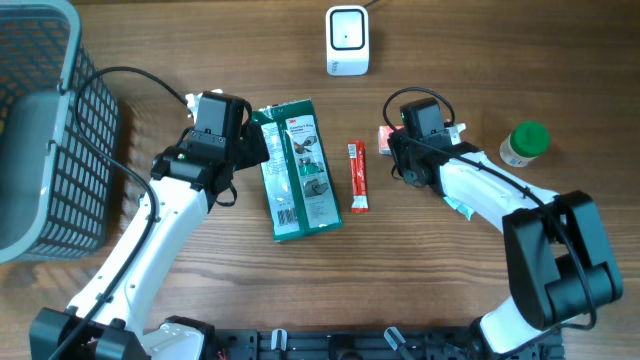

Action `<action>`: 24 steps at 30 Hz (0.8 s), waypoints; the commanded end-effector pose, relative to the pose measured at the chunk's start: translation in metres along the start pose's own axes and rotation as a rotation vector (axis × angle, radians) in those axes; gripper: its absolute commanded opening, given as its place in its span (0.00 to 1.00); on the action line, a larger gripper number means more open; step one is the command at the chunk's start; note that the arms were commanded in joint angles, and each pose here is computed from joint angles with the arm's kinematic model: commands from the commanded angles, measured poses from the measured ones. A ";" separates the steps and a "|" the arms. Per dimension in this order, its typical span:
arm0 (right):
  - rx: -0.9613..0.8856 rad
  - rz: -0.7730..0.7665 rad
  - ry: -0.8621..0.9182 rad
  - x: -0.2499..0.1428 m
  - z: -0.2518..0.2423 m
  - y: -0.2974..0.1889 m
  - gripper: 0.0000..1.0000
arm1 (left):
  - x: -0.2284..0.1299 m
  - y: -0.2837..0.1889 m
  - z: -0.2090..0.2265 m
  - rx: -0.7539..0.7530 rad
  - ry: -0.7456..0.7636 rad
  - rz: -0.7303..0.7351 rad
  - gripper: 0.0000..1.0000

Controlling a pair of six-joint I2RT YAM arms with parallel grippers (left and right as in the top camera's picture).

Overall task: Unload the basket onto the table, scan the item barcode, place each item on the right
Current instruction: 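Lift the Kleenex pack and carry it up to the white scanner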

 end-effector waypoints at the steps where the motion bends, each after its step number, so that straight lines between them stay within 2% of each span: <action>1: -0.072 -0.020 0.044 -0.001 -0.019 0.016 0.32 | 0.005 -0.001 0.001 0.004 0.004 -0.013 1.00; 5: -0.117 -0.010 0.041 -0.005 -0.032 0.028 0.26 | 0.005 -0.001 0.001 0.004 0.004 -0.013 1.00; 6: -0.127 -0.008 0.033 -0.006 -0.035 0.029 0.19 | 0.005 -0.001 0.001 0.004 0.004 -0.013 1.00; 7: -0.138 -0.009 0.024 -0.005 -0.037 0.029 0.05 | 0.005 -0.001 0.001 0.004 0.004 -0.013 1.00; 10: -0.134 -0.009 -0.039 0.002 -0.037 0.024 0.05 | 0.005 -0.001 0.001 0.004 0.004 -0.013 1.00; 13: -0.086 -0.016 -0.184 0.016 -0.026 0.011 0.04 | 0.005 -0.001 0.001 0.004 0.005 -0.013 1.00; 14: -0.022 -0.003 -0.337 0.025 -0.013 -0.004 0.04 | 0.005 -0.001 0.001 0.004 0.004 -0.013 1.00; 16: 0.076 0.031 -0.475 0.029 0.002 -0.023 0.04 | 0.005 -0.001 0.001 0.004 0.004 -0.013 1.00; 19: 0.336 0.105 -0.703 0.031 0.031 -0.066 0.04 | 0.005 -0.001 0.001 0.004 0.004 -0.013 1.00; 24: 0.797 0.264 -0.855 0.028 0.046 -0.141 0.04 | 0.005 -0.001 0.001 0.004 0.004 -0.013 1.00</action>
Point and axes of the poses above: each gripper's point midway between its finger pads, its own y axis out along the fingers, its own z axis along the line the jaws close on, x = y × z, the point moved 2 cm from there along -y, back along the fingers, and after that the axes turned 11 degrees about -y, right-handed, at the moved point
